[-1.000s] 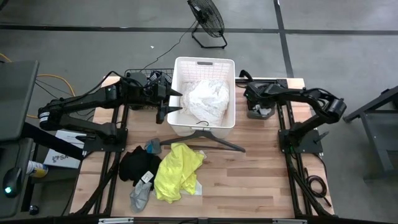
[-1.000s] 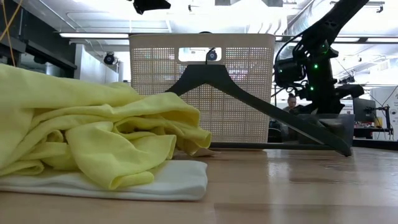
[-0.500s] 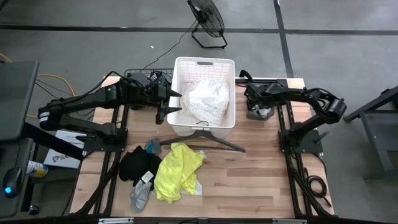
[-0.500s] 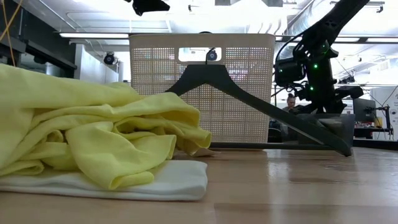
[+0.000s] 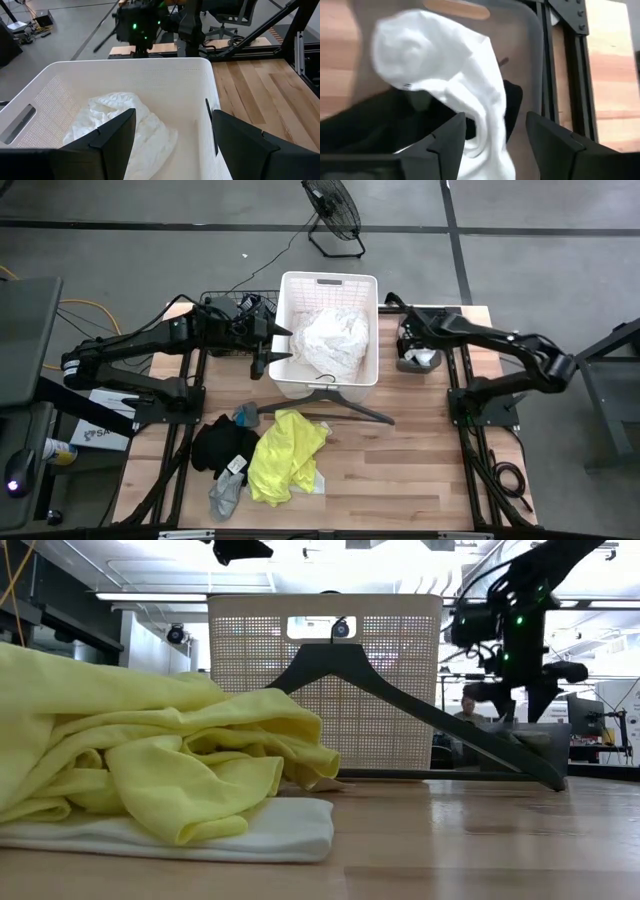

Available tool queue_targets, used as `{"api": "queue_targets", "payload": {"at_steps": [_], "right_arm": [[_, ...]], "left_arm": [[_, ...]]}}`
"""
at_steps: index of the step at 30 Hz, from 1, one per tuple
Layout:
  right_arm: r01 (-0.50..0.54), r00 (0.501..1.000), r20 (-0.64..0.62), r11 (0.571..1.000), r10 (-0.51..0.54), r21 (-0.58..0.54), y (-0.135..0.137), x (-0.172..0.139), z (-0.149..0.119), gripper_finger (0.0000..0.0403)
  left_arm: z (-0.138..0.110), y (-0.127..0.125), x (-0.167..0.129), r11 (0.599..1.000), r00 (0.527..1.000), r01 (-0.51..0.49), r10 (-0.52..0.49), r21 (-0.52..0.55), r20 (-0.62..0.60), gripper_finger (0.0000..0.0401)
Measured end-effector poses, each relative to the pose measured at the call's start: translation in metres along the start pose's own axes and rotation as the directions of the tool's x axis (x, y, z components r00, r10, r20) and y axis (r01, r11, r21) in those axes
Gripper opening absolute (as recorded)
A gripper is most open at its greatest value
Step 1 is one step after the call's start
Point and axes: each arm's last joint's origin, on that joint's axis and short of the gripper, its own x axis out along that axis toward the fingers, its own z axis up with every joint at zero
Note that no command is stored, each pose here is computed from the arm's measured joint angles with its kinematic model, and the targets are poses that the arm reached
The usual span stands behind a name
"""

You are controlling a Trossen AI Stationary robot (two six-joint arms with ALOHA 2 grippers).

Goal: Pick & Place Cloths
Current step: Put the white sock into the black bin

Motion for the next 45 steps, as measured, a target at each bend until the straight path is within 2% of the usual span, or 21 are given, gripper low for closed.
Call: {"api": "queue_targets", "payload": {"at_steps": [9, 13, 17, 20, 22, 28, 33, 37, 41, 45], "right_arm": [[-0.240, 0.968, 0.071, 0.971, 0.239, 0.008, -0.004, -0.025, 0.004, 0.0191], [-0.373, 0.920, 0.108, 0.926, 0.377, -0.055, 0.008, -0.034, 0.004, 0.0157], [-0.479, 0.852, 0.154, 0.863, 0.501, -0.159, 0.021, -0.045, 0.005, 0.0100], [-0.514, 0.812, 0.181, 0.827, 0.555, -0.228, 0.028, -0.051, 0.003, 0.0045], [-0.522, 0.803, 0.181, 0.816, 0.569, -0.249, 0.031, -0.054, 0.001, 0.0014], [-0.543, 0.800, 0.111, 0.789, 0.590, -0.287, 0.041, -0.051, -0.006, 0.0003], [-0.493, 0.849, 0.034, 0.812, 0.528, -0.311, 0.053, -0.034, -0.011, 0.0004], [-0.412, 0.905, -0.021, 0.864, 0.425, -0.288, 0.056, -0.017, -0.015, 0.0004], [-0.305, 0.950, -0.013, 0.925, 0.311, -0.225, 0.053, -0.006, -0.015, 0.0004], [-0.247, 0.967, 0.019, 0.954, 0.253, -0.169, 0.048, -0.002, -0.011, 0.0004]], "left_arm": [[0.002, 0.000, 0.000, 1.000, 1.000, -0.003, 0.003, -0.001, 0.017, 0.0259], [0.001, 0.000, 0.000, 1.000, 1.000, -0.002, 0.002, -0.002, 0.011, 0.0259], [0.001, 0.000, 0.000, 1.000, 1.000, -0.001, 0.001, -0.003, 0.009, 0.0259], [0.001, 0.000, 0.000, 1.000, 1.000, -0.001, 0.001, -0.007, 0.009, 0.0259], [0.001, 0.000, 0.000, 1.000, 1.000, -0.001, 0.001, -0.007, 0.009, 0.0259], [0.001, 0.000, 0.001, 1.000, 1.000, -0.001, 0.001, -0.008, 0.007, 0.0259], [0.000, 0.000, 0.001, 1.000, 1.000, 0.000, 0.000, -0.009, 0.006, 0.0259], [0.000, 0.000, 0.002, 1.000, 1.000, 0.000, 0.000, -0.015, 0.004, 0.0259], [-0.001, 0.000, 0.002, 1.000, 1.000, 0.002, -0.002, -0.023, -0.003, 0.0259], [-0.001, 0.000, 0.002, 1.000, 1.000, 0.002, -0.002, -0.023, -0.004, 0.0259]]}}
